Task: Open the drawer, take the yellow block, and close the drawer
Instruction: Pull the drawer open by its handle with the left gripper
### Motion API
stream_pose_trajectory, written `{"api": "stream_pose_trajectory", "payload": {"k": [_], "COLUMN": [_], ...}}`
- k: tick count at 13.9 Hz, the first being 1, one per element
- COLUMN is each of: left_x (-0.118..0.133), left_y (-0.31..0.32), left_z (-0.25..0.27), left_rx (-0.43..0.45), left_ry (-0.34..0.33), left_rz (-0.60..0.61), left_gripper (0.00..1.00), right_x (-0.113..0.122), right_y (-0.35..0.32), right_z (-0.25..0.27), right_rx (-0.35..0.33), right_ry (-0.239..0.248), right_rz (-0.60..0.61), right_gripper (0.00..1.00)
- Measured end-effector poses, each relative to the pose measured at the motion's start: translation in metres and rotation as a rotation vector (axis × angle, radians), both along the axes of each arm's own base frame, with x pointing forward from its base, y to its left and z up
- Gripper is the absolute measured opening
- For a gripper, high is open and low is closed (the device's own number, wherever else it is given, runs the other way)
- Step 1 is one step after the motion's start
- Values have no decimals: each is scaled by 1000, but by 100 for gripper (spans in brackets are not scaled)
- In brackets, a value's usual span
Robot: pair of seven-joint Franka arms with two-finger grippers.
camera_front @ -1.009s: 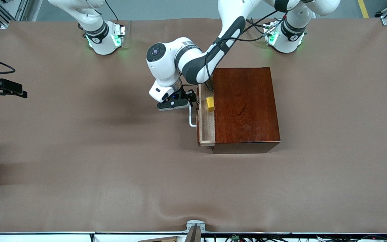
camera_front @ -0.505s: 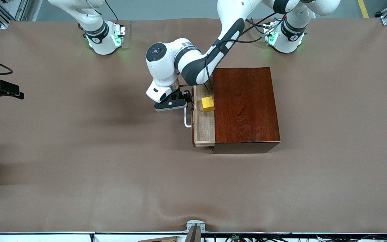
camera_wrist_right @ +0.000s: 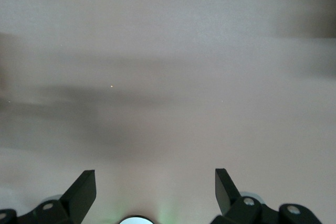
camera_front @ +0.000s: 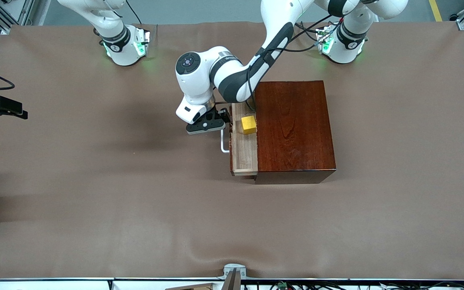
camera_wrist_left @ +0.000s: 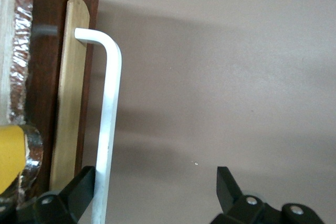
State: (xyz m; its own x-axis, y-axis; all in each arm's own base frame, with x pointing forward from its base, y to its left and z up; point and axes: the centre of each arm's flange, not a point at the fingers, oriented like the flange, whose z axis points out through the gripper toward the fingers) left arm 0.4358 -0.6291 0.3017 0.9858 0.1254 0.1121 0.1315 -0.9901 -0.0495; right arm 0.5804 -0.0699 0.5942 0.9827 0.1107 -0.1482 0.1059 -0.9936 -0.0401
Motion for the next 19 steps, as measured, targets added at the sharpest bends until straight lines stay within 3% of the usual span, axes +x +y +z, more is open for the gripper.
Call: {"api": "stream_pose_trajectory", "payload": {"k": [19], "left_x": [-1], "left_y": [-15], "left_z": [14], "left_rx": [-100], "left_ry": [-17], "left_rz": [-1], "left_gripper": [100], "right_x": [0], "right_y": [-1], "right_z": [0], "right_rx": [0], "right_ry": [0], "right_rz": [-2], "right_gripper": [100]}}
